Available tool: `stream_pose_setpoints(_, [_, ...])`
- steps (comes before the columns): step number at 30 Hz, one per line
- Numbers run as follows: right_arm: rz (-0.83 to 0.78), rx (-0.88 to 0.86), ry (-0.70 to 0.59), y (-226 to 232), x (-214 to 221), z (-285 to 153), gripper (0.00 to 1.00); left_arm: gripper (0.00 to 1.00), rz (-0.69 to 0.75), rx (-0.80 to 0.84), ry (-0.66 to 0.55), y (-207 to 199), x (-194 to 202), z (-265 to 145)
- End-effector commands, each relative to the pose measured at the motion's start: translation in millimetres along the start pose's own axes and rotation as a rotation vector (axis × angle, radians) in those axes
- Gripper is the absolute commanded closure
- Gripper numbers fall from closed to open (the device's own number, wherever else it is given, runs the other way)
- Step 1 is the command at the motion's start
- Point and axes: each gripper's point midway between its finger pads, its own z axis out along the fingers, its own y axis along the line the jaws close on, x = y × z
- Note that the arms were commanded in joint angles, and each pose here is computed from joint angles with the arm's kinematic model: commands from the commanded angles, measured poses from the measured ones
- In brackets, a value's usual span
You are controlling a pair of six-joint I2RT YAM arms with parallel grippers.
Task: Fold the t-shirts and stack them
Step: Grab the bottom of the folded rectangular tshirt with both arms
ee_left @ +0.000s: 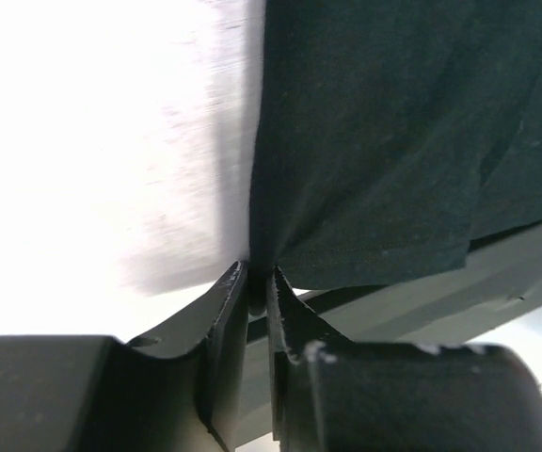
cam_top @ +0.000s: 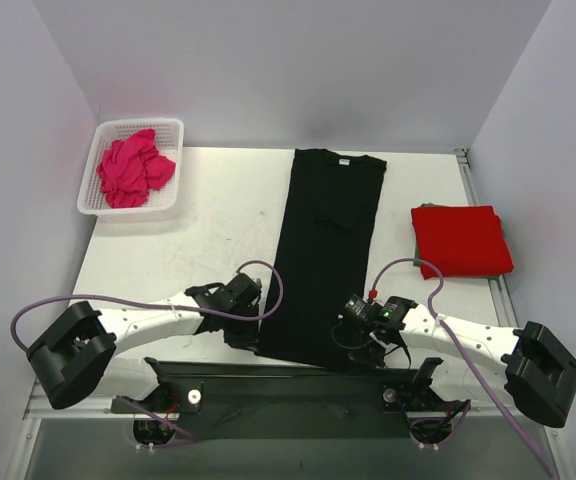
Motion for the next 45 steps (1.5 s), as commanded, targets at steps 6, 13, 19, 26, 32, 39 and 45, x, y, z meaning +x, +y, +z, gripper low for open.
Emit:
stream_pose_setpoints(6, [0.01,0.077,-0.009,-19.2,0.3,1.4,1.0,0.64,-0.007,-0.082,-0.032,16.1,-0.8,-12.8])
stream_pose_setpoints(13, [0.008,0.083,-0.007,-18.9,0.2,1.7,1.0,0.6,0.0,-0.061,-0.074,9.0,-8.4,-21.0])
stream_pose_setpoints(19, [0.007,0.086,-0.002,-18.2,0.5,1.7,1.0,0.47,0.026,0.128,-0.12,-26.3,-15.1,-24.5])
stream_pose_setpoints(26, [-0.001,0.091,0.0,-14.3,-0.9,0.7,1.0,0.44,0.036,0.034,-0.043,-10.1,-5.4,-4.1])
stream_pose_setpoints(32, [-0.004,0.093,0.001,-12.1,-1.5,0.2,1.0,0.45,0.063,-0.033,-0.007,-3.7,-1.1,2.3])
stream_pose_setpoints(39, [0.017,0.089,-0.01,-12.5,-2.7,-0.1,1.0,0.72,0.071,-0.088,0.011,8.6,4.3,-1.0])
stream_pose_setpoints(45, [0.029,0.089,-0.018,-14.1,-3.4,-1.0,1.0,0.8,0.077,-0.109,0.004,12.7,3.6,-6.6])
